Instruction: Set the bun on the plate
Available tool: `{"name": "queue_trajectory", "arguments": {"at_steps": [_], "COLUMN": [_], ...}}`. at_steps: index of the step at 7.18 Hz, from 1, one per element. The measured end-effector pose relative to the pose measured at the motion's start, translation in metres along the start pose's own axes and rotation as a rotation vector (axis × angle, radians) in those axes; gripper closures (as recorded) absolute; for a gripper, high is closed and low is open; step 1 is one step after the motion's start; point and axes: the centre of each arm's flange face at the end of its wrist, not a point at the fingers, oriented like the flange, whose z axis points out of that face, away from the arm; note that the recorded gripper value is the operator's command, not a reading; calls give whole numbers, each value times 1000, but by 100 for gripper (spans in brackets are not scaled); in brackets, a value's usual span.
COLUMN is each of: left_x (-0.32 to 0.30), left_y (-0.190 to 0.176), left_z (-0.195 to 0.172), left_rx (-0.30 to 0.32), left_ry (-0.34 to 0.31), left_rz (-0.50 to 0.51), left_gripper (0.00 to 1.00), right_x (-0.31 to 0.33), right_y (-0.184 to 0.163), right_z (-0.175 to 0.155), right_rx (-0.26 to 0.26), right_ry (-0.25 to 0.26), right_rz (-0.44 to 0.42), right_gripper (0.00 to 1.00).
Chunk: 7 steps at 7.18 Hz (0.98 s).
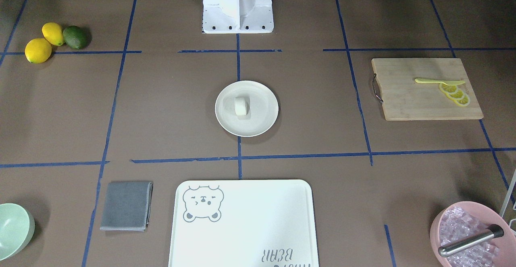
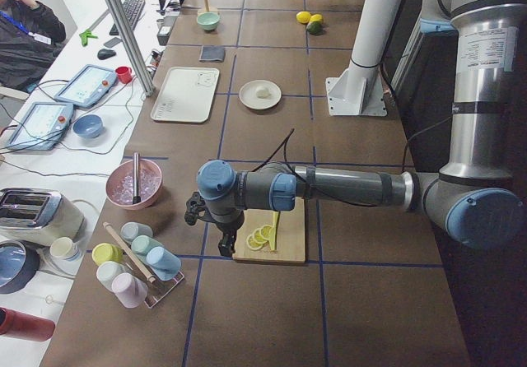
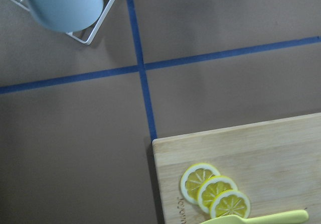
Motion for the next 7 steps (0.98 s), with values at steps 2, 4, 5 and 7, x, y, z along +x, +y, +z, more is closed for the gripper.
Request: {"name": "queue_trajectory", "arguments": {"at_steps": [2,4,5,7], "left_x": [-6,-7,-7,-8], "left_y": [2,2,2,3], "left_z": [-1,-2,-2,-2], "left_rx": [-1,-1,-2,-2], "left_ry": [-39,-51,-52,-53], "left_rz": [1,1,1,1], "left_gripper": [0,0,0,0], "right_x": [0,1,1,2], "right_y": [0,0,0,1], "right_z": [0,1,1,1], "right_rx": [-1,-2,-3,-4], "right_ry": [0,2,4,5], "right_rz": [3,4,4,5], "right_gripper": [0,0,0,0]}}
